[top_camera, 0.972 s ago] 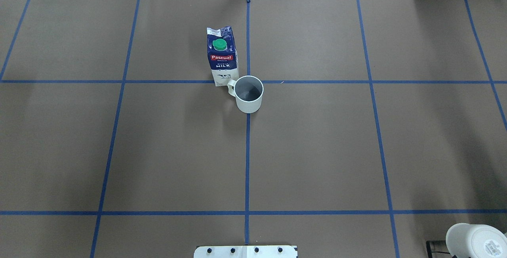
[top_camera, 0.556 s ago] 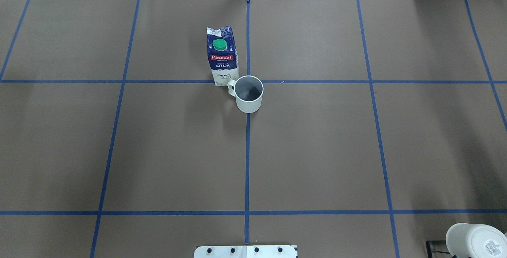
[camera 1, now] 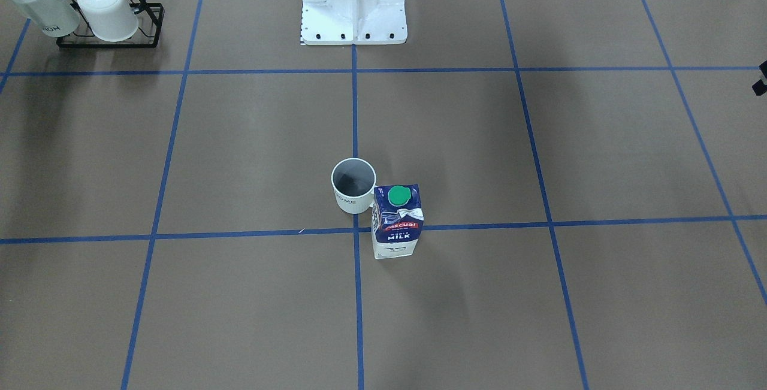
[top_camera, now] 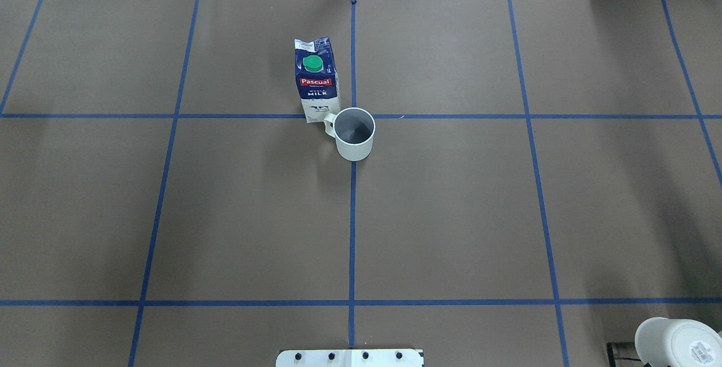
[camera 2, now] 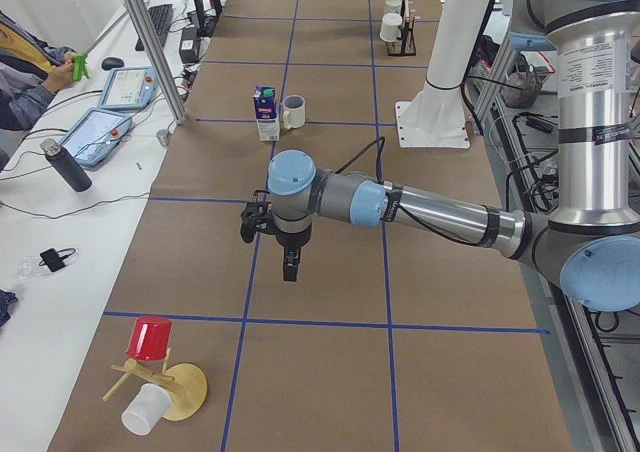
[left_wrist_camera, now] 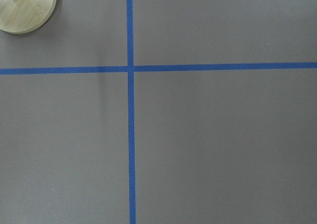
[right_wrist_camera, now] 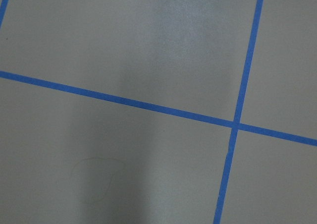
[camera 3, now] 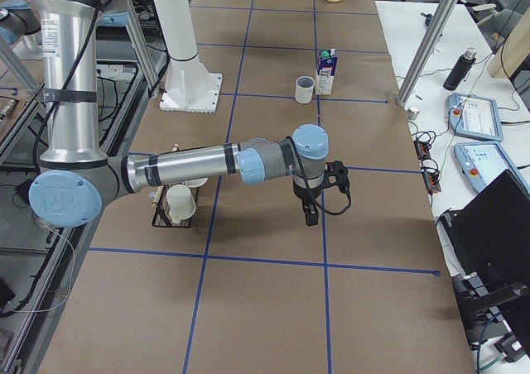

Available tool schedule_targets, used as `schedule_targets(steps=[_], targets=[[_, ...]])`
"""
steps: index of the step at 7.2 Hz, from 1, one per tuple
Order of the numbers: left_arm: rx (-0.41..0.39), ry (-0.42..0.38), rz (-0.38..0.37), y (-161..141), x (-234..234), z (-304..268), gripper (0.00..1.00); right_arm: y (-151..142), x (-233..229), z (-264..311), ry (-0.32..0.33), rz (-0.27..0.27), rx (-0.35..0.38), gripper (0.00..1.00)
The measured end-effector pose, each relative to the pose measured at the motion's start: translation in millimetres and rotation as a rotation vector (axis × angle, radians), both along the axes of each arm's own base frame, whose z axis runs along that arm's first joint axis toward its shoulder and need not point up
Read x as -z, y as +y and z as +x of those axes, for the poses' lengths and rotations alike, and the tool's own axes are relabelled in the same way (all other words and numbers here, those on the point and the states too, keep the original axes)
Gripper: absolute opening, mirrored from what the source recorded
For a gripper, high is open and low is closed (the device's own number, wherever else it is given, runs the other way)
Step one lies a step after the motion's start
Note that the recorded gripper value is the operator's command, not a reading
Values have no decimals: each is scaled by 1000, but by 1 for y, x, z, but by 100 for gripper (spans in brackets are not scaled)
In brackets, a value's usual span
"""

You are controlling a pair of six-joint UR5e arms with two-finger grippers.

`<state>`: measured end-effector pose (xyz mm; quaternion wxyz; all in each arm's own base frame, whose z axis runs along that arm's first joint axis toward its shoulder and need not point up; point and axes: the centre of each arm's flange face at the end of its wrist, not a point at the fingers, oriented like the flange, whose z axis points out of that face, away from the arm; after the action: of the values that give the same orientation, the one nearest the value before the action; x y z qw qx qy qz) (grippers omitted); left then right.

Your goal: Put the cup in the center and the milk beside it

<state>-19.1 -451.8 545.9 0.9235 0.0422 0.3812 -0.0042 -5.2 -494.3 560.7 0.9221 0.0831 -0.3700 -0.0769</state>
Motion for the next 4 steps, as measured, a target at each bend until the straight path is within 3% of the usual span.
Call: schedule_targets(steps=[4], targets=[[11,-3,-1,-2,-3,-2,98,-1,-2,0,7,-1,-2,100]])
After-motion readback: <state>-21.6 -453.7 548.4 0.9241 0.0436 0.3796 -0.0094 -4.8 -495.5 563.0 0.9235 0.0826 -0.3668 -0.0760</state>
